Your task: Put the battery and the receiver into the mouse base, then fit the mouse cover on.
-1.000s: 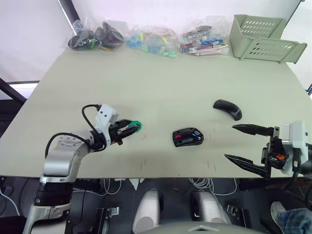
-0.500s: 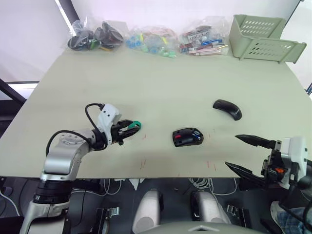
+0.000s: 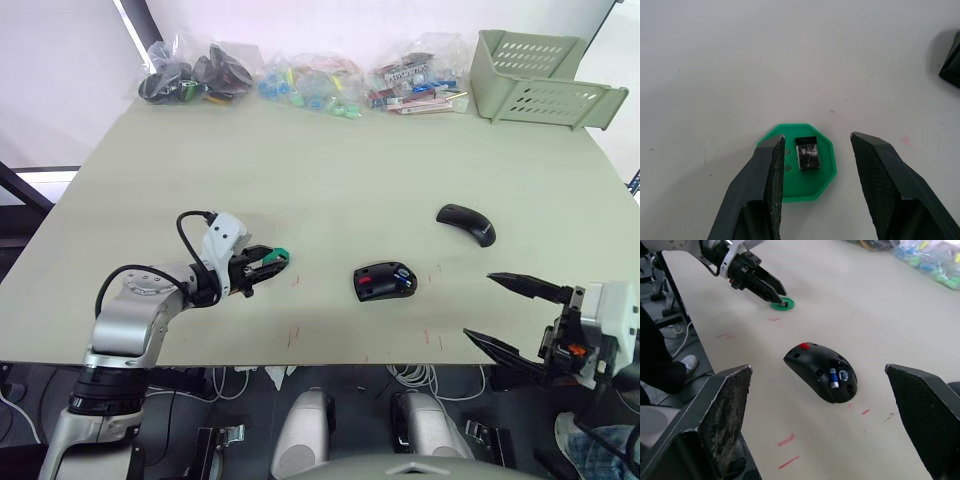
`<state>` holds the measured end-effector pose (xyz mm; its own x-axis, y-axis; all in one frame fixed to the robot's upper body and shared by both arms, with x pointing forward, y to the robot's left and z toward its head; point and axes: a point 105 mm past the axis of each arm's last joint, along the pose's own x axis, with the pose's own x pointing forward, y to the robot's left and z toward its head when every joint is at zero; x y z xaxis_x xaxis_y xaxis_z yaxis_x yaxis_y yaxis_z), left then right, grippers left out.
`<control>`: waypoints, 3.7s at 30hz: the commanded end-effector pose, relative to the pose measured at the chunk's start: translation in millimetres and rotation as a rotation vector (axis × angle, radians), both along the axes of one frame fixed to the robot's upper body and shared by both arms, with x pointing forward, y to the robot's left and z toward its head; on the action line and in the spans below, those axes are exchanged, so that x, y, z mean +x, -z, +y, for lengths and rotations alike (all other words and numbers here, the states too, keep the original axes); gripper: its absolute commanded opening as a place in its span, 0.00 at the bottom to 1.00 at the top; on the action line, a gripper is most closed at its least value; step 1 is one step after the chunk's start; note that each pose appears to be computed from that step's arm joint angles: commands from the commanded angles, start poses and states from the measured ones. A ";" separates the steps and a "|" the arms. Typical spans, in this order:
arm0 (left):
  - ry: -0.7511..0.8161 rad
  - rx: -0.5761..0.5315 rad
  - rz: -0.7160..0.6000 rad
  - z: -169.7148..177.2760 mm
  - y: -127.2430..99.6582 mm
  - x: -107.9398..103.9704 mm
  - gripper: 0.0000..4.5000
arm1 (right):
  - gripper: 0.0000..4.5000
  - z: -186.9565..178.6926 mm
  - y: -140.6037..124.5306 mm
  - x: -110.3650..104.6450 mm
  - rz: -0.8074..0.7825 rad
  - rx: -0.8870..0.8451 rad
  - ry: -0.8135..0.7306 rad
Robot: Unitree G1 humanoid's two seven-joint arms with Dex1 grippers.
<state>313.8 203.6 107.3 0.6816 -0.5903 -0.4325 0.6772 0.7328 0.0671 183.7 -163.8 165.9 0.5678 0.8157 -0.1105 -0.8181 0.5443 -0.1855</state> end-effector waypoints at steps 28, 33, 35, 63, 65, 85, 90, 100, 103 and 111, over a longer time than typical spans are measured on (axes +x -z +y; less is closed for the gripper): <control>0.018 0.066 -0.044 2.9 -2.8 7.8 0.34 | 1.00 4.8 -10.3 -2.0 -0.027 0.004 -0.006; 0.021 0.079 -0.040 5.2 -0.6 6.7 0.34 | 1.00 4.7 -10.3 -2.5 -0.026 0.004 -0.006; 0.024 0.081 -0.041 4.7 -0.5 6.8 0.34 | 1.00 4.5 -10.2 -2.6 -0.025 0.003 -0.005; 0.054 0.098 -0.026 5.2 4.3 4.7 0.24 | 1.00 4.6 -10.1 -3.9 -0.017 0.009 0.000; 0.055 0.099 -0.027 5.4 4.2 4.8 0.24 | 1.00 4.9 -10.2 -4.2 -0.017 0.009 0.000; 0.074 0.113 -0.034 4.6 4.5 5.8 0.12 | 1.00 5.2 -9.8 -5.0 -0.014 0.009 0.003; 0.075 0.110 -0.037 5.3 3.5 6.4 0.12 | 1.00 5.1 -9.8 -4.7 -0.014 0.009 0.004; 0.119 0.036 -0.031 11.4 -14.8 5.8 0.12 | 1.00 6.2 -10.3 -4.1 -0.017 0.010 0.003; 0.136 0.035 -0.028 11.6 -16.4 5.1 0.12 | 1.00 6.5 -10.2 -4.0 -0.018 0.010 0.001; 0.197 0.045 -0.045 9.2 -23.4 5.1 0.12 | 1.00 6.6 -11.1 -2.8 -0.019 0.011 -0.002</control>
<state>316.4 212.9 112.1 0.5756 -0.6742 -0.4627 0.7825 0.6184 0.0722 183.9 -162.0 168.1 0.5864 0.8029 -0.1071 -0.8069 0.5673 -0.1644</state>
